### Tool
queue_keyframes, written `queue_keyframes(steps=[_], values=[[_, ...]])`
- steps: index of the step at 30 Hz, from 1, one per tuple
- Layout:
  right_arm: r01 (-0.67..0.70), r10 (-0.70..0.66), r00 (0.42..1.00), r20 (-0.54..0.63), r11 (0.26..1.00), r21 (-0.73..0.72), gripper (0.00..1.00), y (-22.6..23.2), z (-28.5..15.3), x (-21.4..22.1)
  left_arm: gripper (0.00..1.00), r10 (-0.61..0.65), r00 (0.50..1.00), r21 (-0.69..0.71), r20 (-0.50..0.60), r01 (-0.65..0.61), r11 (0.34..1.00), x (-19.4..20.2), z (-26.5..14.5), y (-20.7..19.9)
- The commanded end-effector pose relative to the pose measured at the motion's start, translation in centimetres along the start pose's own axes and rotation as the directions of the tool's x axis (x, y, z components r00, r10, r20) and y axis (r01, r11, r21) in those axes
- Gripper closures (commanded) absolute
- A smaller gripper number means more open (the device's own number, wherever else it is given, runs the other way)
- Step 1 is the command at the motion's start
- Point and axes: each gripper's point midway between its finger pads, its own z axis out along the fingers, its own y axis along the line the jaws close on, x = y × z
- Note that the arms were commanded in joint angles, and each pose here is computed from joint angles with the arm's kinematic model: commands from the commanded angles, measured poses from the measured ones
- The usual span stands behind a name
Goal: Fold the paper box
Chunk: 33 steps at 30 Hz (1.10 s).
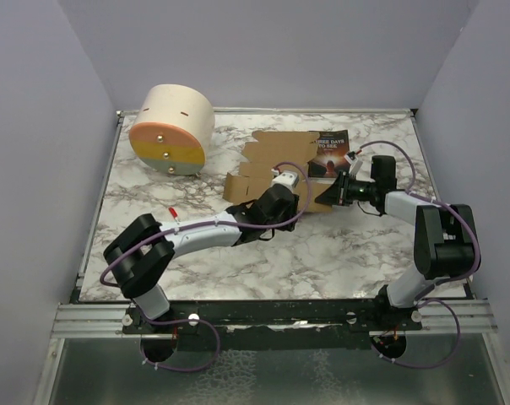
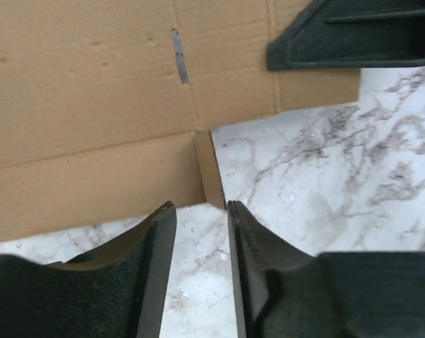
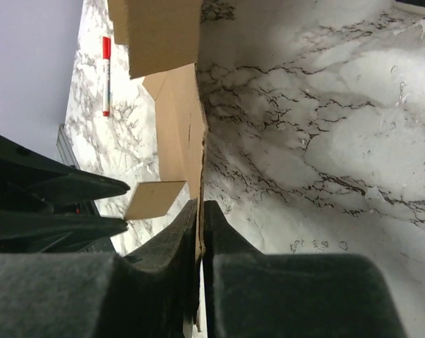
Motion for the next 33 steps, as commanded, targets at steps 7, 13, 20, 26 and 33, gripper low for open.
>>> queue_keyframes(steps=[7,13,20,26,33], values=[[0.196,-0.192,0.98,0.052,0.977,-0.079,0.99,2.6,-1.4,-2.1,0.43,-0.15,0.977,0.277,0.149,0.104,0.955,-5.2,-5.3,0.5],[0.278,-0.269,0.96,0.076,0.951,-0.139,0.99,4.2,-2.1,-2.2,0.22,-0.128,0.903,0.196,0.409,0.05,0.979,-8.1,-10.2,7.6],[0.347,-0.335,0.938,0.089,0.913,-0.215,0.99,5.8,-2.5,-2.0,0.01,-0.145,0.807,0.169,0.573,0.057,0.984,-10.0,-15.6,12.1],[0.403,-0.39,0.915,0.104,0.879,-0.256,0.99,6.9,-3.0,-1.9,0.03,-0.24,0.807,0.292,0.539,0.088,0.952,-11.1,-15.4,13.6],[0.448,-0.433,0.893,0.121,0.837,-0.314,0.99,8.5,-3.7,-1.7,0.06,-0.355,0.78,0.428,0.516,0.125,0.895,-12.4,-15.0,14.9]])
